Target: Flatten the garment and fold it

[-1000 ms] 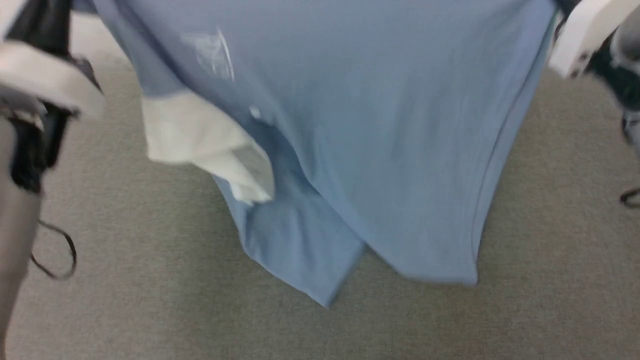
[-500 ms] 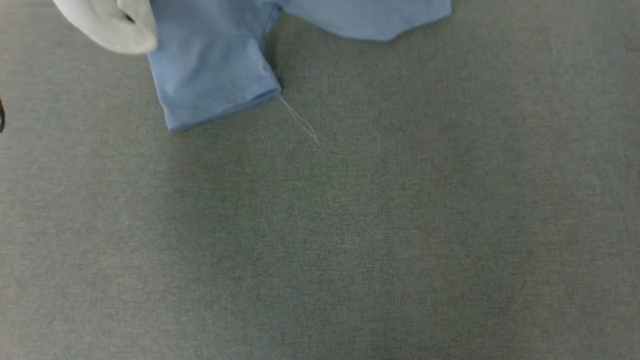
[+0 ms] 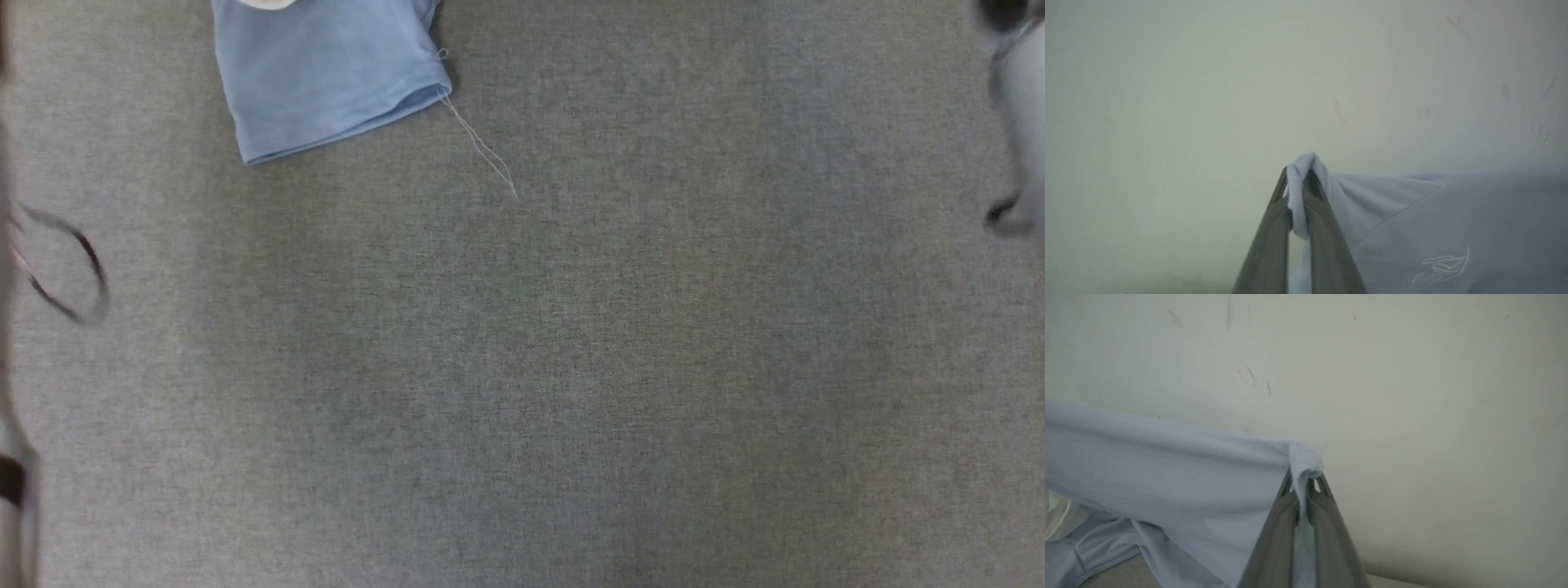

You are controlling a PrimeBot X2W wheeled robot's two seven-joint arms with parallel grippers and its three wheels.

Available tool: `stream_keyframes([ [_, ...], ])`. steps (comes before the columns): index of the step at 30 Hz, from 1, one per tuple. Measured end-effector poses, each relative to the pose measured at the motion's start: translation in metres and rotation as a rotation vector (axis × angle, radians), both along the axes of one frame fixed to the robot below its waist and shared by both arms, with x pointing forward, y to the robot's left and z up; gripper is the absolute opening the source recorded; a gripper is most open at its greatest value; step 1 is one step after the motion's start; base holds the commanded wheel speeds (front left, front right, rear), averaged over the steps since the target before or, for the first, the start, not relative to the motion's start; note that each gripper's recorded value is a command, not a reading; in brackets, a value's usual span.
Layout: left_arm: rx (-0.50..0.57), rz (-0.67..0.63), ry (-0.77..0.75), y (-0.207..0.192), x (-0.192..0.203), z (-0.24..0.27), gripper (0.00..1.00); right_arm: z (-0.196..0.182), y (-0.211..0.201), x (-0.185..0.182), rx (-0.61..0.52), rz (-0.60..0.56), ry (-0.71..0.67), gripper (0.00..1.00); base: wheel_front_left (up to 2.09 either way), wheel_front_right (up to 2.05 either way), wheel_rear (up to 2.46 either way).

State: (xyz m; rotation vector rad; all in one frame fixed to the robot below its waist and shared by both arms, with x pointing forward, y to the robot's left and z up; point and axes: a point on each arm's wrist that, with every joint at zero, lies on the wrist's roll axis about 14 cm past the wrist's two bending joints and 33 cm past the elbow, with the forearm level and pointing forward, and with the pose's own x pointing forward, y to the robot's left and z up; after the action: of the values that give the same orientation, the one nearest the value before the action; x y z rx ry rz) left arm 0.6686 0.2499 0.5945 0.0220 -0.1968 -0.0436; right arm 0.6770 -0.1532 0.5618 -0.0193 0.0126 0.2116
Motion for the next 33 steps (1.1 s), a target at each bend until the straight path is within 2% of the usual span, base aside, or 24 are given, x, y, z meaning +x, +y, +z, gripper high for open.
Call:
stream_keyframes([
  [6,-0.065,0.000,0.178,-0.003,-0.046,-0.077,0.00,-0.065,0.004,-0.046,0.016,0.027,0.140,0.00,0.00,0.00,0.00],
  [13,-0.127,0.019,0.315,0.005,-0.143,-0.133,0.00,-0.109,0.009,-0.133,0.039,0.101,0.252,0.00,0.00,0.00,0.00],
  [18,-0.148,0.044,0.381,0.003,-0.218,-0.150,0.00,-0.110,0.000,-0.197,0.060,0.128,0.281,0.00,0.00,0.00,0.00],
  [22,-0.179,0.069,0.426,-0.001,-0.269,-0.148,0.00,-0.104,-0.016,-0.245,0.082,0.099,0.308,0.00,0.00,0.00,0.00],
  [27,-0.206,0.070,0.447,-0.013,-0.316,-0.130,0.00,-0.098,-0.038,-0.306,0.094,0.014,0.360,0.00,0.00,0.00,0.00],
  [33,-0.222,0.121,0.525,-0.012,-0.363,-0.127,0.00,-0.094,-0.030,-0.361,0.155,-0.053,0.436,0.00,0.00,0.00,0.00],
])
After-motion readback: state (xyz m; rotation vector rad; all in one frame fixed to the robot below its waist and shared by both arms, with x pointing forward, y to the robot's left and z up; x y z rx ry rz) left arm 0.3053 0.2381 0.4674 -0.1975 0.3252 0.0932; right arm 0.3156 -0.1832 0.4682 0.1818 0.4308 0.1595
